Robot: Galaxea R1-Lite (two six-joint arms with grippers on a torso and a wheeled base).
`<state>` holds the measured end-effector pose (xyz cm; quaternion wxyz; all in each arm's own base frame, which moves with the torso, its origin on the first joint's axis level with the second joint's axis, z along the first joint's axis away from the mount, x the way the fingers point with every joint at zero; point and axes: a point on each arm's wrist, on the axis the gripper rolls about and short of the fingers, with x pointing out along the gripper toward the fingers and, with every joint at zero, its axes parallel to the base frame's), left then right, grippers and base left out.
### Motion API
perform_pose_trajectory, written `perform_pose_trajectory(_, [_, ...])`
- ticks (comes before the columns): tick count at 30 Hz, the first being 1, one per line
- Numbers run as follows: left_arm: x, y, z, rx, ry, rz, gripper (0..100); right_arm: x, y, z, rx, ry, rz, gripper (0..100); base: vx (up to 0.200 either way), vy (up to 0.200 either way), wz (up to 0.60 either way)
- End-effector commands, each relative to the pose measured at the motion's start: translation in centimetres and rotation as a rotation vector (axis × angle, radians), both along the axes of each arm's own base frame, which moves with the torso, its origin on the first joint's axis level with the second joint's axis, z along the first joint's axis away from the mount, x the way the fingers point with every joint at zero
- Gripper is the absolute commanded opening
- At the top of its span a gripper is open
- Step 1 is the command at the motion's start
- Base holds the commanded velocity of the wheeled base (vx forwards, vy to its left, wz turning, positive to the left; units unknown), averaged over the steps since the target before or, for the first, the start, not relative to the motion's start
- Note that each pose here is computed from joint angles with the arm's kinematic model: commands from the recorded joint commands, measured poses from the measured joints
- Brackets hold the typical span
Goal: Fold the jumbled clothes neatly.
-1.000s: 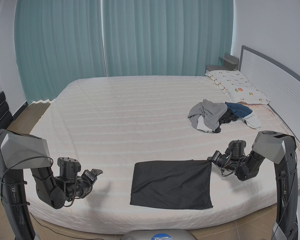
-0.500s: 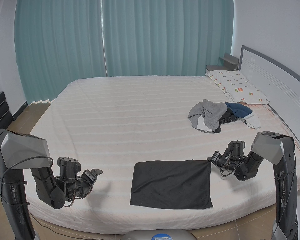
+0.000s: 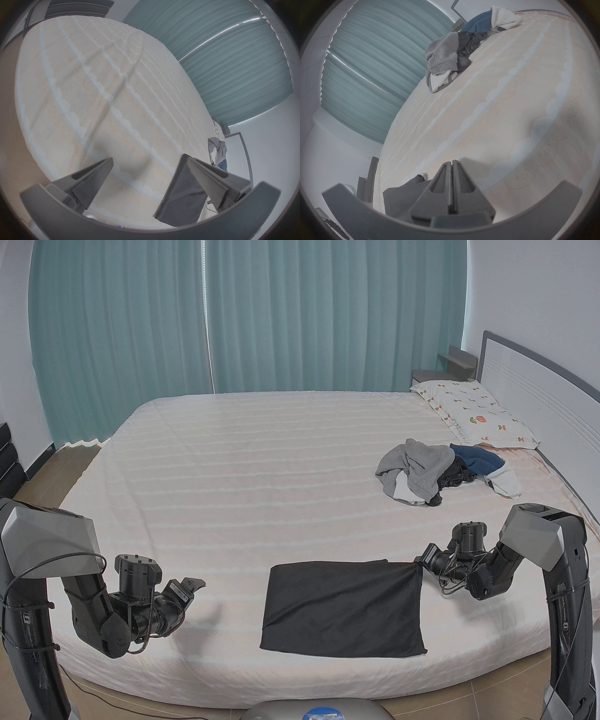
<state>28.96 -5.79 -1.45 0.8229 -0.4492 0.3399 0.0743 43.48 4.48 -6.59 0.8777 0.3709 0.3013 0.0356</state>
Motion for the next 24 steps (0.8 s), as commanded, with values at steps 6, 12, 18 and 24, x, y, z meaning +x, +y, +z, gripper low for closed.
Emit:
perform_pose_trajectory(6, [0.0, 0.0, 0.0, 0.0, 0.001, 0.001, 100, 0.1, 0.1, -0.4, -0.001, 0.005, -0.001, 0, 0.0, 0.0, 0.0])
perform_pose_trajectory(12, [0.0, 0.0, 0.0, -0.001, 0.0, -0.001, 100, 0.1, 0.0, -0.1, 0.01, -0.006, -0.005, 100, 0.0, 0.0, 0.0])
perform_pose_trajectory(18, [0.0, 0.0, 0.0, -0.002, 0.0, 0.0, 100, 0.0, -0.3, 1.2, 0.077, -0.026, -0.046, 100, 0.0, 0.0, 0.0])
perform_pose_trajectory(24, [0.0, 0.0, 0.1, -0.001, -0.002, 0.0, 100, -0.1, -0.3, 1.2, 0.087, -0.033, -0.048, 100, 0.0, 0.0, 0.0])
